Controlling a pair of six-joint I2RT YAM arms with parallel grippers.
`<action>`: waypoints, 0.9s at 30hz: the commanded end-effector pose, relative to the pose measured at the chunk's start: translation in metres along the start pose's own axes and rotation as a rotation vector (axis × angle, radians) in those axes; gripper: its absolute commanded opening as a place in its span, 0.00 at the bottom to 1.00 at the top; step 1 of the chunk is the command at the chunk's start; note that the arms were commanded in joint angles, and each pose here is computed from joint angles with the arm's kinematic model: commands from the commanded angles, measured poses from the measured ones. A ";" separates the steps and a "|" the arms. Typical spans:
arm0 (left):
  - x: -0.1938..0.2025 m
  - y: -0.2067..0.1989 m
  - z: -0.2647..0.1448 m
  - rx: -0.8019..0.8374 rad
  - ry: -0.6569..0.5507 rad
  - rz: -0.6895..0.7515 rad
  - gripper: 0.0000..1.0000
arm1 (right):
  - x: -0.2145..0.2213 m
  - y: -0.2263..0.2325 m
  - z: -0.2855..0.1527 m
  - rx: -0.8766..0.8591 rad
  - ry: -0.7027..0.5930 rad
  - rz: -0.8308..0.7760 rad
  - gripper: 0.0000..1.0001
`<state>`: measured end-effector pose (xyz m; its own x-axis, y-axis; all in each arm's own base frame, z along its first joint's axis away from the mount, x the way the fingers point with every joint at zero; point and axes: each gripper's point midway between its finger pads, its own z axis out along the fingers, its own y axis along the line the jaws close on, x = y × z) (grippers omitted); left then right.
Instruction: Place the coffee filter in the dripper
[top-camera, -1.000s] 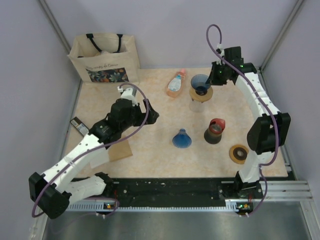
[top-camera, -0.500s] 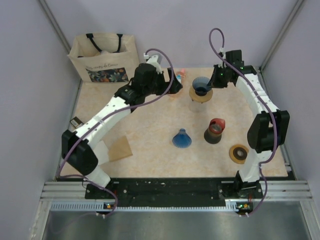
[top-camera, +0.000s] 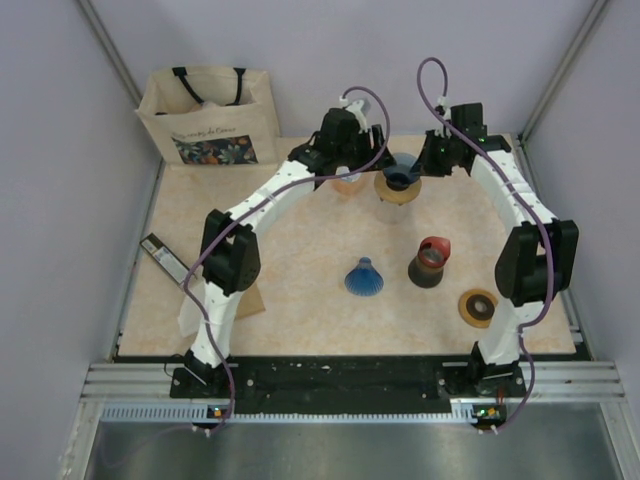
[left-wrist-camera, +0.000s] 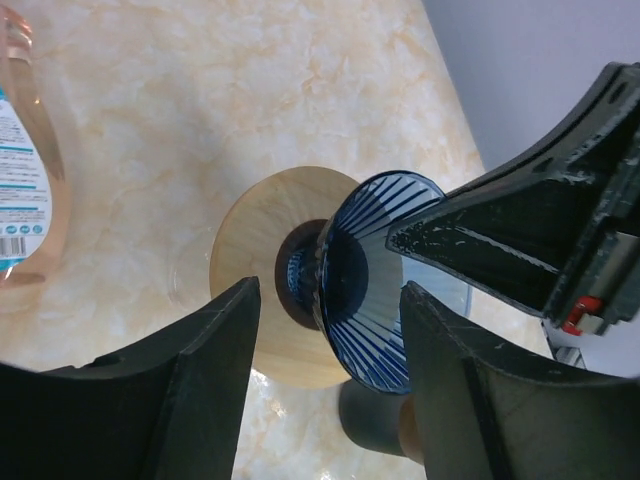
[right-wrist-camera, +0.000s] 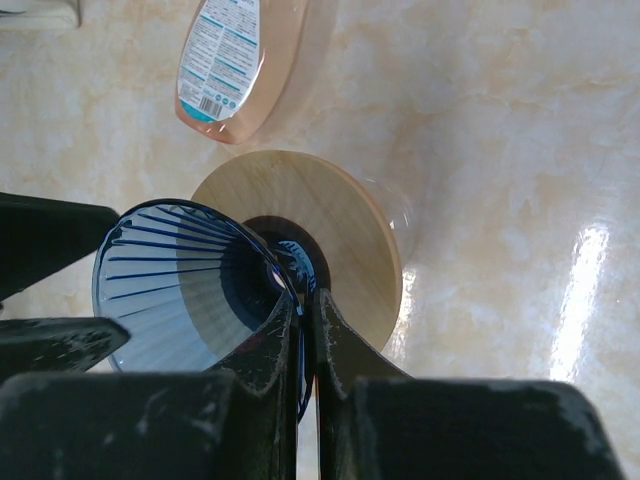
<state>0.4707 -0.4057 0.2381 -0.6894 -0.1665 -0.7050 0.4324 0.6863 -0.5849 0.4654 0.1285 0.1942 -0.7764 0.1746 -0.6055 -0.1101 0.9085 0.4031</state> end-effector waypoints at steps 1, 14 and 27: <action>-0.018 -0.017 0.008 0.079 -0.034 0.016 0.60 | 0.015 -0.010 0.005 0.008 0.045 -0.034 0.00; 0.015 0.027 0.036 -0.052 0.036 -0.056 0.00 | 0.057 -0.024 0.033 0.043 0.187 -0.027 0.00; 0.073 0.105 0.028 -0.408 0.246 -0.148 0.00 | 0.138 -0.087 0.068 0.200 0.423 0.118 0.00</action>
<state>0.4993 -0.4098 0.2047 -0.7303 -0.1948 -0.6547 0.3032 0.7664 -0.5663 0.4817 0.1368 0.1761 -0.7715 0.1779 -0.6109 -0.1483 0.8833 0.4446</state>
